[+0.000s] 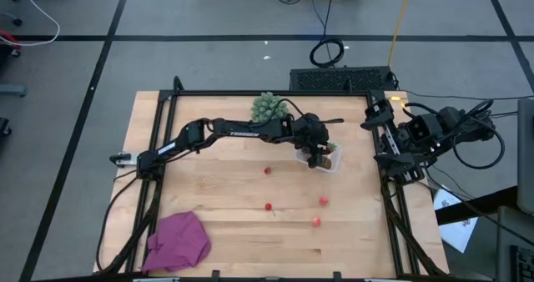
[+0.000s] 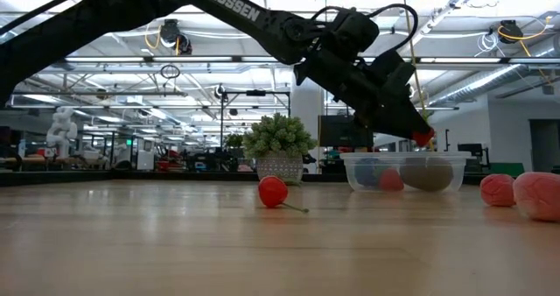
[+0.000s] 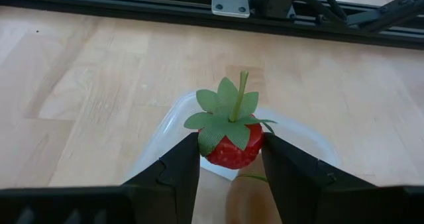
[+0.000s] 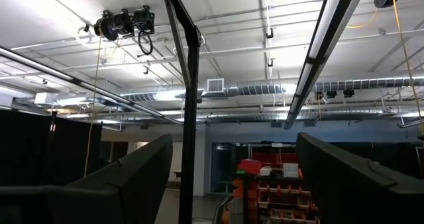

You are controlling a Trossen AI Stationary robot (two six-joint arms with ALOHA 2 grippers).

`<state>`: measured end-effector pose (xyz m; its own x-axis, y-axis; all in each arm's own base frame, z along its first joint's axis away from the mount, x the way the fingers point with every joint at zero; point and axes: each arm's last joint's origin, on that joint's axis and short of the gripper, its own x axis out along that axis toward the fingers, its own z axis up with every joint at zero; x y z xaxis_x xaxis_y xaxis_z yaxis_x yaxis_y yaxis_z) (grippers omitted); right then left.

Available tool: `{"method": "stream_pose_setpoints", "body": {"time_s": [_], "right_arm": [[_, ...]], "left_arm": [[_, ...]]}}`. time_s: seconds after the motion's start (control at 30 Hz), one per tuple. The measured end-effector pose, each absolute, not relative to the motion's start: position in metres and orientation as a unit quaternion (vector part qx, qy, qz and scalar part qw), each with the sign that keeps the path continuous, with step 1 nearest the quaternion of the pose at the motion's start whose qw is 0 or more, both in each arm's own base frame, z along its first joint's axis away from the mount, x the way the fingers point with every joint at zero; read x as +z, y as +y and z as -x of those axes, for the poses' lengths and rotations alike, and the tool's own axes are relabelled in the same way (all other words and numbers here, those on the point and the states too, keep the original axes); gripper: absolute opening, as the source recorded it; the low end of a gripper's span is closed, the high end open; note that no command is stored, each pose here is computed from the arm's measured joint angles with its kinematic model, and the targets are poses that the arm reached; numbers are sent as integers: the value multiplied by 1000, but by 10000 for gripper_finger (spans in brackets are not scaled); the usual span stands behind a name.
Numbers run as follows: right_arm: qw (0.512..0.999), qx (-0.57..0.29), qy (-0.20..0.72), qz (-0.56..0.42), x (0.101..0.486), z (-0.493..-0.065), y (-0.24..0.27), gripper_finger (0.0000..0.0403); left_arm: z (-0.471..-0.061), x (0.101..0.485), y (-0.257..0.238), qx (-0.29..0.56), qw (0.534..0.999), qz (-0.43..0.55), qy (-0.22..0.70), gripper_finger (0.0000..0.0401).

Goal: Pick and placing Produce into tupperware
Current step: Put the red strawberry into the transparent bin, then put the pink peach into the transparent bin

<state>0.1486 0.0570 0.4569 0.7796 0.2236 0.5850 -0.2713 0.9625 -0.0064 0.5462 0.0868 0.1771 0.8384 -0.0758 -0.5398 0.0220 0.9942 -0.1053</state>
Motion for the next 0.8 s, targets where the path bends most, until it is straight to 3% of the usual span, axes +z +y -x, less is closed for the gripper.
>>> {"method": "stream_pose_setpoints", "body": {"time_s": [0.17, 0.57, 0.8], "right_arm": [[942, 131, -305, -39, 457, -149, 57, 311], [944, 132, -301, -40, 456, -149, 57, 311], [951, 134, -277, -34, 452, -151, 58, 311]], "left_arm": [[-546, 177, 86, -34, 957, 51, 285, 172], [-547, 178, 88, -4, 960, 23, 279, 262], [-522, 242, 80, 8, 952, -54, 300, 273]]}}
